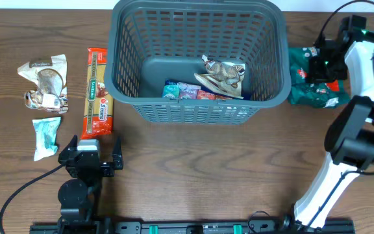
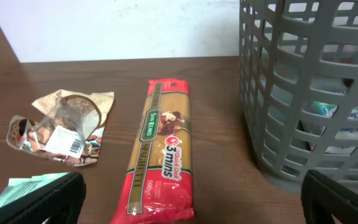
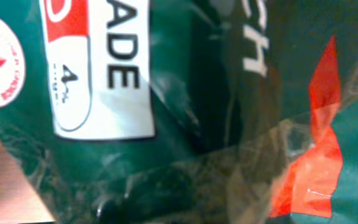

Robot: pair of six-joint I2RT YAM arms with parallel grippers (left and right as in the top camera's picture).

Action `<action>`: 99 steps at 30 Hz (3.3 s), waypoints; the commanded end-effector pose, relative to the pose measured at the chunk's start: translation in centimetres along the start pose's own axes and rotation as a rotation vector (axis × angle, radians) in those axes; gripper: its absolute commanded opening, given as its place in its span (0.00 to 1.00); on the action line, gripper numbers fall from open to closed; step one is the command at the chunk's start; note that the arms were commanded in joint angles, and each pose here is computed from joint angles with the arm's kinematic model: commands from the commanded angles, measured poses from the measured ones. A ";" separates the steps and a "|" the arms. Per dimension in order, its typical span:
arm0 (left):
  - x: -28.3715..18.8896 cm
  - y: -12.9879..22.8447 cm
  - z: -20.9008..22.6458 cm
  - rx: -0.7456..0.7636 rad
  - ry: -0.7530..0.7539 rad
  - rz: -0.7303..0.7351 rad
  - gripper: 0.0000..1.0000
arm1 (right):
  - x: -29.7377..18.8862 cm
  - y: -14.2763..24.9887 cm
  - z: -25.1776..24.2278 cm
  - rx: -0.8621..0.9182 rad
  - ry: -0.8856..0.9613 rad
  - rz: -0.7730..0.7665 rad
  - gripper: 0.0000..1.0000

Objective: Pack container
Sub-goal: 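Lift the Nescafé bag with the right gripper and swing toward basket, then lower the Nescafé bag into the basket and open the right gripper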

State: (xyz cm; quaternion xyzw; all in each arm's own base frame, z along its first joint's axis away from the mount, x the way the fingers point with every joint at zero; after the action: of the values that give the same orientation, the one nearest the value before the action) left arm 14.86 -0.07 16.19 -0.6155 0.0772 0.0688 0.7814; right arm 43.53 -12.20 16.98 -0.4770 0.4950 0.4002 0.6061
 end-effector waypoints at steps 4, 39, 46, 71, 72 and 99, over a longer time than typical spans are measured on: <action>0.1 0.9 -0.2 0.006 0.005 0.038 0.99 | -9.6 0.3 0.8 0.012 0.030 -0.222 0.02; 0.1 0.9 -0.2 0.006 0.005 0.038 0.99 | -31.5 14.2 10.5 -0.267 -0.108 -0.713 0.01; 0.1 0.9 -0.2 0.006 0.005 0.038 0.99 | -31.6 15.7 15.0 -0.415 -0.148 -0.712 0.01; 0.1 0.9 -0.2 0.006 0.005 0.038 0.99 | -27.3 15.3 23.3 -0.649 -0.066 -0.638 0.02; 0.1 0.9 -0.2 0.006 0.005 0.038 0.99 | -27.1 15.2 23.5 -0.649 -0.066 -0.636 0.01; 0.1 0.9 -0.2 0.006 0.005 0.038 0.99 | -18.9 11.4 27.2 -0.552 -0.106 -0.433 0.01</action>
State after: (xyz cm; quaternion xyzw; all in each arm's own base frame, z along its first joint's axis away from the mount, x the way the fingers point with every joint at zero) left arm 14.86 -0.07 16.19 -0.6155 0.0772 0.0688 0.7814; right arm 34.67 17.17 34.05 -0.7105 0.2135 0.4293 0.5151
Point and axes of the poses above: each gripper's point midway between its finger pads, its own x axis out along the fingers, its own z axis along the line the jaws close on, y = z × x, the point moved 9 cm from there along -x, back along the fingers, and after that the axes turned 11 degrees about x, right-handed, at the moved point
